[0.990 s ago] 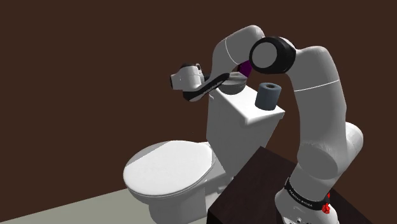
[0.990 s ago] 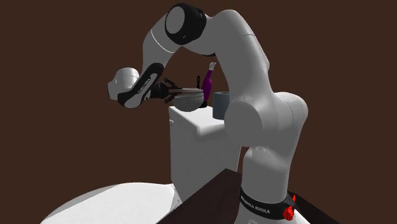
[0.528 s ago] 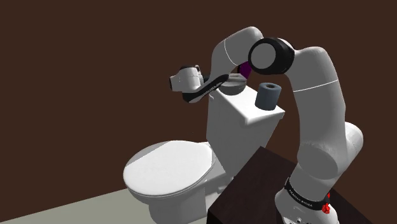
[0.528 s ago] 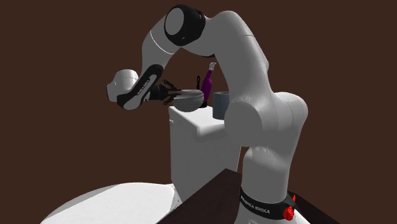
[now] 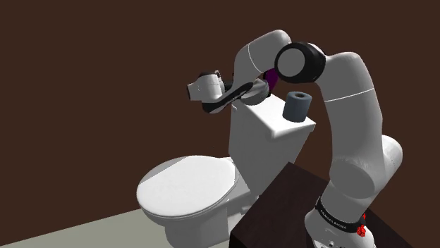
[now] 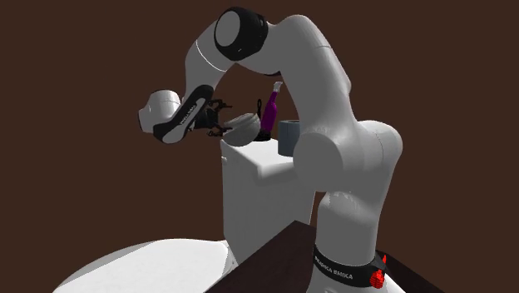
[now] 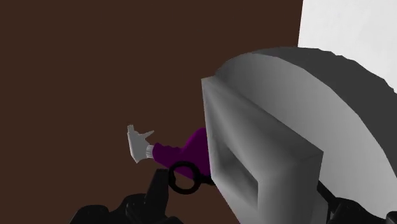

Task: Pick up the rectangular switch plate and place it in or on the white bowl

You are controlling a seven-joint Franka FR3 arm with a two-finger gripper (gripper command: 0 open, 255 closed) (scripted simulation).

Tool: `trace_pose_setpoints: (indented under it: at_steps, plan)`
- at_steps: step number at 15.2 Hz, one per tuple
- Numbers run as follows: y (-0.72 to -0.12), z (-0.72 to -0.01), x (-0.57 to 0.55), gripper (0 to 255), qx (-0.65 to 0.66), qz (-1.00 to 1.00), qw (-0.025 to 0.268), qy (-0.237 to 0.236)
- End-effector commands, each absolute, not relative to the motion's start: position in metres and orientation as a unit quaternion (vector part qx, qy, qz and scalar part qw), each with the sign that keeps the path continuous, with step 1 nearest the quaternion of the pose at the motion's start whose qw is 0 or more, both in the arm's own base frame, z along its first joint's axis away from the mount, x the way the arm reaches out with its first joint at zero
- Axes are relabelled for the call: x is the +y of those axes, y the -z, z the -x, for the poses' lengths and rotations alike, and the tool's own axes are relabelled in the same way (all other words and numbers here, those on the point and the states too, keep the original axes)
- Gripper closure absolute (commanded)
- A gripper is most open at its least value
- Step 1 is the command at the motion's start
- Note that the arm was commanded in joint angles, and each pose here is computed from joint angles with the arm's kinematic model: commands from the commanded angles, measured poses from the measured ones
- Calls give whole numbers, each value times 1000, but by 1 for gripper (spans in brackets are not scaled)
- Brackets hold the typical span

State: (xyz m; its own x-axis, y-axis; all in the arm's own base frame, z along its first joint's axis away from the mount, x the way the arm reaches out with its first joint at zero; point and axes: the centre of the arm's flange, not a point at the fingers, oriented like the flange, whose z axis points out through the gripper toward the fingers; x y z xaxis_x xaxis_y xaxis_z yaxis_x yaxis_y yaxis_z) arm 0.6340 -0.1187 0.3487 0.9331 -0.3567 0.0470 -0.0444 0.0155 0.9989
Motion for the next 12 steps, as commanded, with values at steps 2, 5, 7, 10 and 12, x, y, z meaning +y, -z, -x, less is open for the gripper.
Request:
trace_pose_setpoints:
  at_steps: [2, 5, 7, 10, 12]
  plan:
    - [-337, -635, -99, 0, -148, -703, 682, 136]
    - [-338, -644, -77, 0, -148, -703, 682, 136]
    - [-338, -644, -77, 0, -148, -703, 682, 136]
    - [-338, -644, -77, 0, -148, -703, 682, 136]
    - [-338, -644, -77, 0, -148, -703, 682, 136]
